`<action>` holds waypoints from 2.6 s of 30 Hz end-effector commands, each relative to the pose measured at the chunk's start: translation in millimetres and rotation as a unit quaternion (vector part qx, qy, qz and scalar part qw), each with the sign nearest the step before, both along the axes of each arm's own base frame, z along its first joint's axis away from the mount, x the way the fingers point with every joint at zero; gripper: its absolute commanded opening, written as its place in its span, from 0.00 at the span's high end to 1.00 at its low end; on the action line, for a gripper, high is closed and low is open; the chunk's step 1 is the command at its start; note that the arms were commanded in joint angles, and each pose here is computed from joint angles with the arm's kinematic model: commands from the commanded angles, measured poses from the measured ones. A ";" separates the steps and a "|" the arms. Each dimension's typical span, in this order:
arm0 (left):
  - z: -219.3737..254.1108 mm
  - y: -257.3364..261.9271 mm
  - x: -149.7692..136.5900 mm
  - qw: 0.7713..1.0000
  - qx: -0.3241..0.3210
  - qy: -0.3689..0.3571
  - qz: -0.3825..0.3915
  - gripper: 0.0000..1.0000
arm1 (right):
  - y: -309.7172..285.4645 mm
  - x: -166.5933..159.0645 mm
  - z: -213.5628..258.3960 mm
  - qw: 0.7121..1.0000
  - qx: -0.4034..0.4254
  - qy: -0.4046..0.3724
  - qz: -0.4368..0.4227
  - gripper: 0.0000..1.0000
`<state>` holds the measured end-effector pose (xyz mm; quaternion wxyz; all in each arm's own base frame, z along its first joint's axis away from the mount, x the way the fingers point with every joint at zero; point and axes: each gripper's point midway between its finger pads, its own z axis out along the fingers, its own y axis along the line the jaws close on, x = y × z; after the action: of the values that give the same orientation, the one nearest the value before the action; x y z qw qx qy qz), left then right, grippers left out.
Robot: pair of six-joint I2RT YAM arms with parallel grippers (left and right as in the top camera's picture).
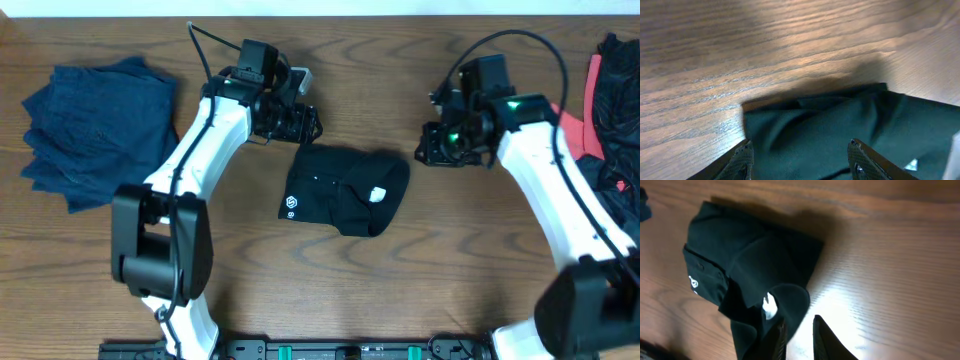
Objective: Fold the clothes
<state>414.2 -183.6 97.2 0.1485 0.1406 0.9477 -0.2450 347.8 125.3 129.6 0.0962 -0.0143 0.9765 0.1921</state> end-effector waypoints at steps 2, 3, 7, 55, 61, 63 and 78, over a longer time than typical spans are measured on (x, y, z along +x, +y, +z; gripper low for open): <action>-16.7 2.2 7.0 1.000 0.011 0.010 0.004 0.37 | 30.2 -3.8 -26.7 0.997 0.043 0.033 0.059 0.84; -21.0 2.3 6.7 1.000 0.012 0.015 0.004 0.37 | 34.3 -4.1 -34.0 0.996 0.044 0.042 0.064 0.84; -38.1 5.0 5.0 0.999 0.023 0.031 0.006 0.37 | 38.3 -4.1 -70.4 0.995 0.020 0.074 0.071 0.84; -34.0 38.3 -22.8 0.989 0.098 0.087 0.075 0.21 | 78.6 -77.0 -39.0 0.968 0.024 0.098 0.228 0.89; -51.9 36.0 -38.7 0.984 0.101 0.131 0.066 0.20 | 97.7 -95.9 -59.1 0.955 -0.018 0.082 0.285 0.81; -57.2 34.4 -42.9 0.982 0.103 0.143 0.062 0.21 | 99.4 -99.0 -70.0 0.952 -0.032 0.076 0.294 0.79; -91.9 34.4 -124.6 0.949 0.155 0.273 0.027 0.30 | 39.2 -57.0 -121.0 0.960 -0.194 0.003 0.200 0.69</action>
<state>311.9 -151.8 18.2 -0.0937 0.0683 0.9852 -0.1264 265.6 197.3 16.4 0.0179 -0.2718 0.9579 0.0912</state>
